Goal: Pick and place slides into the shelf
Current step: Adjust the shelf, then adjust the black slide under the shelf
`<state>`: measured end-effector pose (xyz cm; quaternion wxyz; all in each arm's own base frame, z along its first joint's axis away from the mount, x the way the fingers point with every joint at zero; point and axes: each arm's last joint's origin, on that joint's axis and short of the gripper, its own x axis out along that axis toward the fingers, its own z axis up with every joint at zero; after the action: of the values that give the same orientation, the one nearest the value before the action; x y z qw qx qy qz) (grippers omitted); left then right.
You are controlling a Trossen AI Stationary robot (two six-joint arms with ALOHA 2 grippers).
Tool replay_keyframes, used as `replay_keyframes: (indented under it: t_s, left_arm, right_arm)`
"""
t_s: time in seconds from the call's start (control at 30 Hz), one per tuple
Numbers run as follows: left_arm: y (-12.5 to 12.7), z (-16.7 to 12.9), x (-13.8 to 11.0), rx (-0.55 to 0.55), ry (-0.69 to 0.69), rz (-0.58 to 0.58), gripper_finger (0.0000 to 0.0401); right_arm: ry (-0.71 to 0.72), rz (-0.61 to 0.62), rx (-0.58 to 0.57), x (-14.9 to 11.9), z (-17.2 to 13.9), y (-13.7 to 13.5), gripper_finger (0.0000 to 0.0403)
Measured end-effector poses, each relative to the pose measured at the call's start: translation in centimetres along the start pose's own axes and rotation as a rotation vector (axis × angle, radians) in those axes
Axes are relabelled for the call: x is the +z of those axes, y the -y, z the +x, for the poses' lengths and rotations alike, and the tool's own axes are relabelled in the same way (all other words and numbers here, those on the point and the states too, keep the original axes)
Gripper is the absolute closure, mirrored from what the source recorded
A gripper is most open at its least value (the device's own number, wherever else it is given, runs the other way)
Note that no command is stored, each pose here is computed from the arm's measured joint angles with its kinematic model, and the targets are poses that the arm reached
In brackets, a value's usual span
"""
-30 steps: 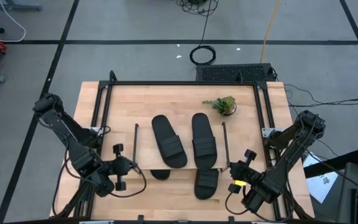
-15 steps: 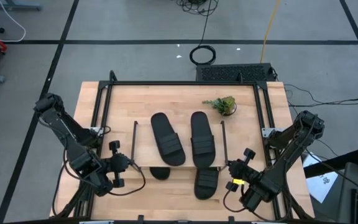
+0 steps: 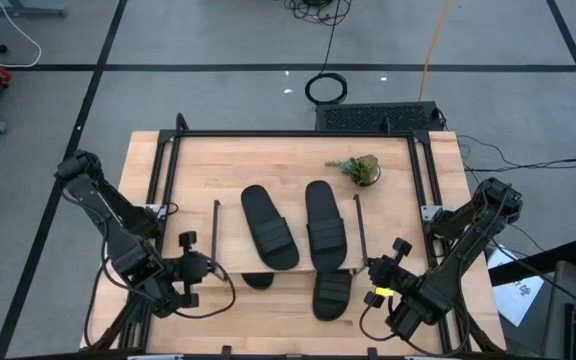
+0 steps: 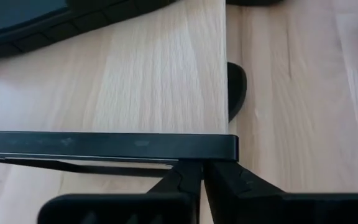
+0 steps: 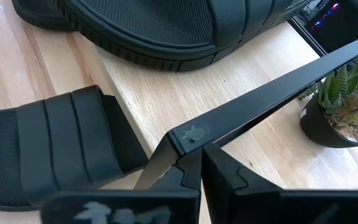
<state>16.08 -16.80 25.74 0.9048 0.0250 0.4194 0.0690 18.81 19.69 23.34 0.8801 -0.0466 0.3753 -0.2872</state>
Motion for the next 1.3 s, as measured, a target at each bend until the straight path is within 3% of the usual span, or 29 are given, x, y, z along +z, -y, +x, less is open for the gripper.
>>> replay_keyframes:
  t_s: [0.57,1.0,1.17,1.3]
  left_arm:
    - [0.0,0.0,-0.3,-0.002,-0.026,0.038,0.0397]
    - [-0.3,-0.7,-1.5,0.032,-0.097,0.063,0.0399]
    - [-0.4,-1.8,-3.0,0.105,-0.096,0.072,0.0400]
    - [0.3,-3.0,-4.0,0.104,0.019,0.073,0.0401]
  right_arm:
    - [-0.023,0.024,-0.005,-0.1,0.0,0.1,0.0403]
    - [-0.147,-0.013,-0.060,-0.7,-0.2,1.1,0.0403]
    - [-0.243,-0.039,-0.126,-1.7,-1.8,2.6,0.0403]
    - [-0.287,-0.034,-0.027,-2.5,-4.4,2.7,0.0403]
